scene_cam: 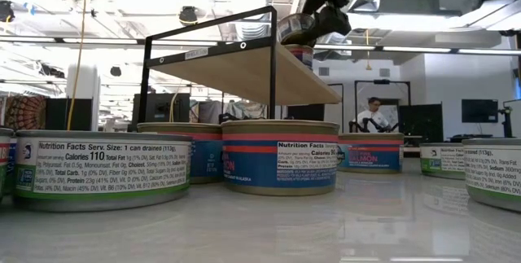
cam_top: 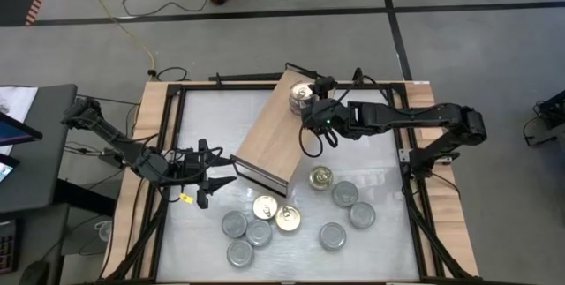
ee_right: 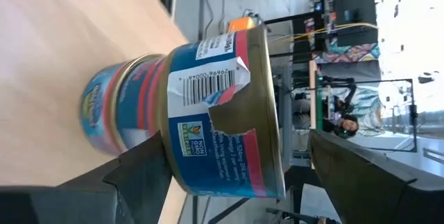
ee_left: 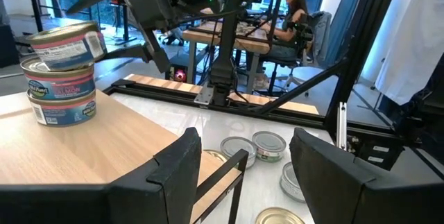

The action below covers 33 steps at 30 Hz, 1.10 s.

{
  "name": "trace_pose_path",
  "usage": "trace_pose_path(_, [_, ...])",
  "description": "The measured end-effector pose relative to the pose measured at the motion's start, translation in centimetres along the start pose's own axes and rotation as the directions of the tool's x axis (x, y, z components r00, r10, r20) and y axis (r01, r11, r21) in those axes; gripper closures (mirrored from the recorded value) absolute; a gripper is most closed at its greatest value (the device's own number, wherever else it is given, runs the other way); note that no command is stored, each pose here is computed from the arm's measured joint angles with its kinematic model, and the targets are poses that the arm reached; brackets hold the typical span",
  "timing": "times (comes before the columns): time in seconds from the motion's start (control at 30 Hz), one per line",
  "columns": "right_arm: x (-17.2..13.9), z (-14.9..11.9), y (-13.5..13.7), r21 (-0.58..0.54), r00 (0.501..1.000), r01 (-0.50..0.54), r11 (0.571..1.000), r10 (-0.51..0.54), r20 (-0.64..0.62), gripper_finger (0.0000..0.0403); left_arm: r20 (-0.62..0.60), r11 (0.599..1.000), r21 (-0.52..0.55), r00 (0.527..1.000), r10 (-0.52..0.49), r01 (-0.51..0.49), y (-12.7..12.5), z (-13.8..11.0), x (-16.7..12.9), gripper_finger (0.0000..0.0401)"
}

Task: Stack canned seafood by type on shelf
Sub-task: Stack the blue tuna can on top of the stacked blue tuna cans on the shelf

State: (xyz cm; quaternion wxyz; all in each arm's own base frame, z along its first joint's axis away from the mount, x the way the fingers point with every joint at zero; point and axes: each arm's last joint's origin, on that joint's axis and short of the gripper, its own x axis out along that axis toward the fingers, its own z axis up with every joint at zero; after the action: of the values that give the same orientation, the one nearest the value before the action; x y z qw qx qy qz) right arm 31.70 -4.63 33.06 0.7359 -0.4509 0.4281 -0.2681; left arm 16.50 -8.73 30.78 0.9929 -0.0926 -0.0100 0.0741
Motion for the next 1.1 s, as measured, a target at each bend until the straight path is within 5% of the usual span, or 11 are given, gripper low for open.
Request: trace_pose_path(1.1, [0.2, -0.9, -1.7, 0.074, 0.993, -0.12, 0.99, 0.121, 0.004, 0.0042, -0.008, 0.998, -0.029, 0.998, -0.062, 0.062, -0.2, 0.0, 0.0, 0.0191])
